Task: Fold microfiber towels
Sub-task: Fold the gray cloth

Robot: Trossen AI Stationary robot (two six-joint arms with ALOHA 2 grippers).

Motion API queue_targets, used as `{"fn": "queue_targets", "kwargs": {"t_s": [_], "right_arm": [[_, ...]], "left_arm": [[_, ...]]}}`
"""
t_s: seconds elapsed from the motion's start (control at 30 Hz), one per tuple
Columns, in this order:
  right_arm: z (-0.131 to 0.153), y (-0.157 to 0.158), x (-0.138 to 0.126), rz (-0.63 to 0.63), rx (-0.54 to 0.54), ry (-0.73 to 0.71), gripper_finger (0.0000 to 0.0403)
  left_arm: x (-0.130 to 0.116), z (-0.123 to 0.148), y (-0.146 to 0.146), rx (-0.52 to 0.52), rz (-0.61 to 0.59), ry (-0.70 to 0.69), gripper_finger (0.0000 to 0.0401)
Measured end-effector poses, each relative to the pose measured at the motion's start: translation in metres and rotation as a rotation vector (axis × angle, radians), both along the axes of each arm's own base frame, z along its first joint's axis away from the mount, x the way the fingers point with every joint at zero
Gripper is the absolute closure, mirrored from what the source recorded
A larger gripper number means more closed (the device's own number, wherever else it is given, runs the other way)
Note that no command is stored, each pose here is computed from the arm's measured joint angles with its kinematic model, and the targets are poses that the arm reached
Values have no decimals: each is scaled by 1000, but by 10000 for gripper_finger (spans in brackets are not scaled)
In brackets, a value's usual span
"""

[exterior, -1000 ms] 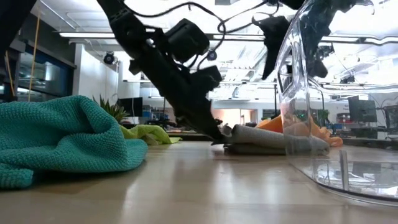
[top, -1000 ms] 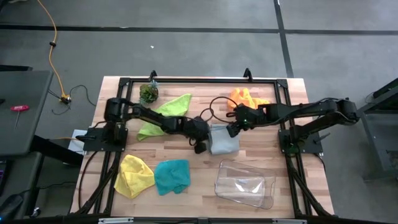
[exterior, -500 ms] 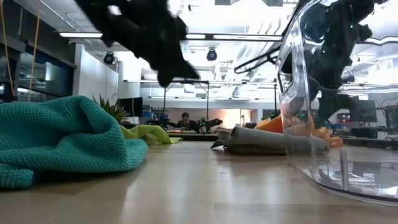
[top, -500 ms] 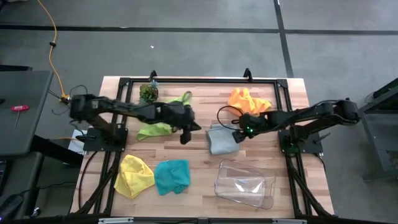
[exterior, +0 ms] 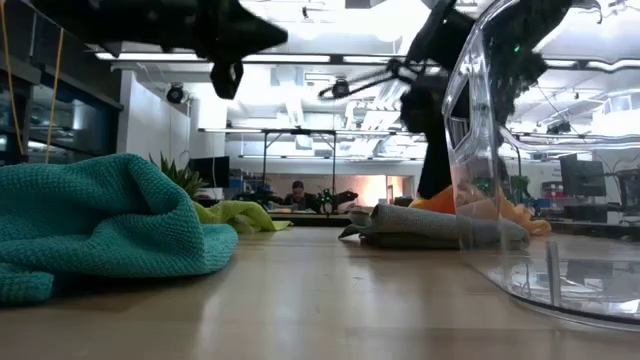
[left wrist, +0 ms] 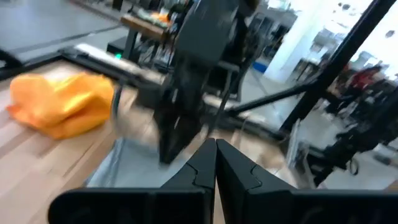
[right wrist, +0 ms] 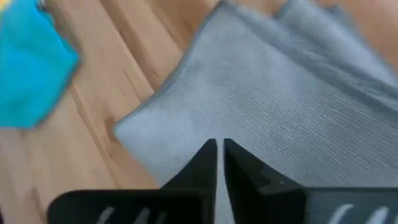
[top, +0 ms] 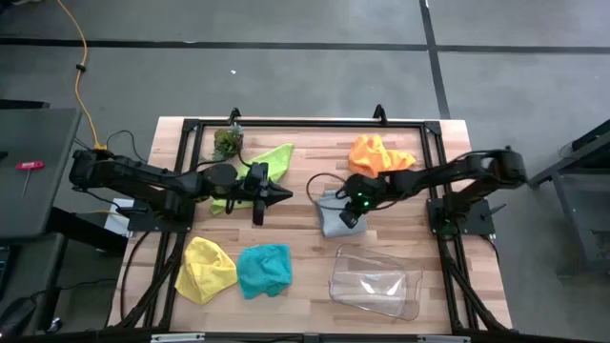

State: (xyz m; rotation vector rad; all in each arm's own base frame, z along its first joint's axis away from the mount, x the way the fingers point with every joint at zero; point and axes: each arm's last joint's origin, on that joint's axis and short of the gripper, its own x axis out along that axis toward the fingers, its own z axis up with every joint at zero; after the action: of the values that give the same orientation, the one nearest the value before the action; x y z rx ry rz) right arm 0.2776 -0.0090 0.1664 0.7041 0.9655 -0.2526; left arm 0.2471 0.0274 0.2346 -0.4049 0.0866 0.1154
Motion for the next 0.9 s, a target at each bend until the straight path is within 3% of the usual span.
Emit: {"fn": "queue_targets", "kwargs": {"t_s": [0.3, 0.43, 0.63, 0.9], "right_arm": [[-25, -5, 26, 29, -29, 79, 395], [-30, -9, 22, 38, -47, 135, 401], [-37, -13, -7, 58, -62, 278, 402], [-35, -3, -79, -16, -11, 379, 403]], "left_arm": [[-9, 17, -5, -37, -21, -88, 401], [-10, 17, -5, -35, -19, -88, 401], [-10, 17, -5, -34, -19, -88, 401], [-9, 17, -6, -2, -38, -83, 401]]}}
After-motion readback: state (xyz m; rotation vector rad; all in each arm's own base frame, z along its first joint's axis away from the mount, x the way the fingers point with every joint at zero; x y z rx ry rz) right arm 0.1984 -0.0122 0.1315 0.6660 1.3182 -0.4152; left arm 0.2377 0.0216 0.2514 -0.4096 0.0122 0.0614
